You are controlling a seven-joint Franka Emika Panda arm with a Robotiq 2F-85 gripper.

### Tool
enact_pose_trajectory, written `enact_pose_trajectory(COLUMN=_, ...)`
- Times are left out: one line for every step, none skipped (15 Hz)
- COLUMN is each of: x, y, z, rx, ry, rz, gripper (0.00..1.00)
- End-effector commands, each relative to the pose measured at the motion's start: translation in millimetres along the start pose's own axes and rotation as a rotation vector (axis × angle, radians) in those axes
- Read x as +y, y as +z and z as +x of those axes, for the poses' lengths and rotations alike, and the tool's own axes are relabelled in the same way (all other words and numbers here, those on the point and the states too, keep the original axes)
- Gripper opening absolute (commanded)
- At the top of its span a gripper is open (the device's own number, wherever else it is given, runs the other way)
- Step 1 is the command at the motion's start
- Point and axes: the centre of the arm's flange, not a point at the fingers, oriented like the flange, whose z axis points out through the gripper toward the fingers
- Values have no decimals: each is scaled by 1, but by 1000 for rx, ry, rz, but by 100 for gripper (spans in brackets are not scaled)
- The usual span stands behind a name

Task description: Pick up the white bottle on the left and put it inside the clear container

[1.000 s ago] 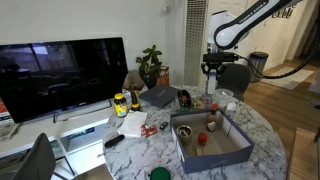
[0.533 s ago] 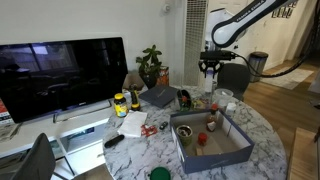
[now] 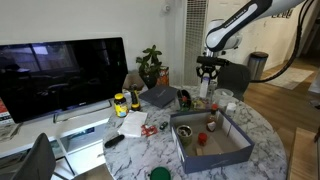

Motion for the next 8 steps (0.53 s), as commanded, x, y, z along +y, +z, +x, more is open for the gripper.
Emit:
enact_pose_trajectory(x=-6, y=19, z=28, rx=-13, ry=35, rz=27, gripper=19)
enact_pose_trajectory(x=-5, y=22, z=33, rx=-9, ry=39, rz=20, gripper=19)
enact_pose_trajectory(x=-3, y=25, z=35, rx=0, ry=31, rz=3, gripper=19)
enact_pose_trajectory(x=-1, y=29, z=36, rx=7, ry=20, rz=-14, gripper=19)
enact_pose_trajectory(x=3, y=32, z=33, rx=8, ry=-1, rz=-35, gripper=19)
enact_pose_trajectory(x=7, y=35, z=28, rx=3, ry=-32, rz=-54, gripper=19)
enact_pose_trajectory(x=12, y=37, z=23, rx=0, ry=-61, rz=-69, gripper=19)
enact_pose_trajectory(x=15, y=38, z=19, rx=-6, ry=-84, rz=-76, gripper=19)
